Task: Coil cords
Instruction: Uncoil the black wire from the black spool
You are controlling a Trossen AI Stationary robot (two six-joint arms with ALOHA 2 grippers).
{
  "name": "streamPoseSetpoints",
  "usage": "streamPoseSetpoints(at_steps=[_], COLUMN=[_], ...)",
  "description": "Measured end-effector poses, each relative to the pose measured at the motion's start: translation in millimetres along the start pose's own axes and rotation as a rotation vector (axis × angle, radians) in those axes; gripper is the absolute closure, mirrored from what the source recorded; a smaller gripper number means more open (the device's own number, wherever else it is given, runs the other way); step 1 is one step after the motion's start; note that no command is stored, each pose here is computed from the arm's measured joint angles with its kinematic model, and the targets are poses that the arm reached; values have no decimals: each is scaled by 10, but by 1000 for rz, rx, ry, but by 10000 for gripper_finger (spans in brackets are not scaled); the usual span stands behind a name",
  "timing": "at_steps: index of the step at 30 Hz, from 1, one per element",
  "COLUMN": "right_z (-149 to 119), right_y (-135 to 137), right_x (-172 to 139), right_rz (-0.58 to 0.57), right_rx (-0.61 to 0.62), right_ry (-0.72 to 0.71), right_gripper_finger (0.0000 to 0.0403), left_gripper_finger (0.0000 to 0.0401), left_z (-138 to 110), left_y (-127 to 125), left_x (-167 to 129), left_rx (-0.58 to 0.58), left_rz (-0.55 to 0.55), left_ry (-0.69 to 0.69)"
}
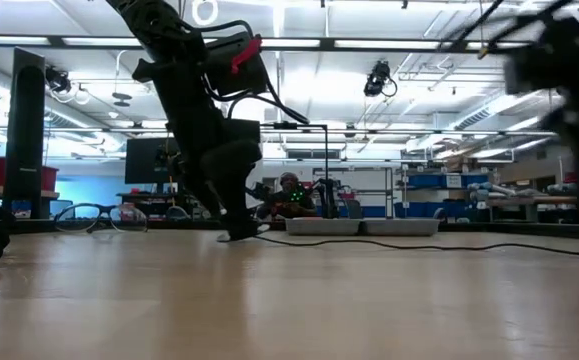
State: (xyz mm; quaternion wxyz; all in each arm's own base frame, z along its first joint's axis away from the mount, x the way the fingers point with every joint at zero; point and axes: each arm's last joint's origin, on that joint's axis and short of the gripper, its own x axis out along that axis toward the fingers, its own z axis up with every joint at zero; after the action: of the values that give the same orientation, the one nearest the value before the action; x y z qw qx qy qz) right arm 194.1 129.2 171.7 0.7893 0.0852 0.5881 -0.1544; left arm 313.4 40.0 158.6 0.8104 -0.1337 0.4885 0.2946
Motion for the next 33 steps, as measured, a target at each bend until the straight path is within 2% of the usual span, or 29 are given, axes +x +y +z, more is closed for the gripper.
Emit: streamPoseSetpoints(at_steps=[4, 9, 12, 16, 18, 24, 28, 33], right_z=[199, 622, 928, 1311, 1434, 1679, 1741, 1787], right_y=[-1, -53, -86, -173, -240, -312, -262, -227], right_x=[12, 251, 445, 734, 888, 1165, 1296, 1354], right_rz=[-62, -68, -33, 107, 139, 137, 139, 130], right_rx=[19, 33, 0, -50, -63, -62, -92, -119], right_ry=[-252, -391, -491, -617, -663, -695, -672, -670], right_gripper_finger=[321, 281, 261, 240, 233, 221, 218, 219], left_gripper_finger=[9, 9, 9, 9, 9, 9, 9, 9], left_z=[3, 6, 10, 18, 29, 55, 93, 95], left_y=[-4, -1, 32, 109, 134, 230, 279, 273], left_x=[1, 5, 18, 43, 52, -12, -119, -110], left_rx=[-4, -24, -75, -138, -149, -168, -183, -182], left_rz=[-3, -4, -16, -26, -32, -31, -36, -36], left_ry=[-4, -4, 18, 60, 66, 75, 45, 42])
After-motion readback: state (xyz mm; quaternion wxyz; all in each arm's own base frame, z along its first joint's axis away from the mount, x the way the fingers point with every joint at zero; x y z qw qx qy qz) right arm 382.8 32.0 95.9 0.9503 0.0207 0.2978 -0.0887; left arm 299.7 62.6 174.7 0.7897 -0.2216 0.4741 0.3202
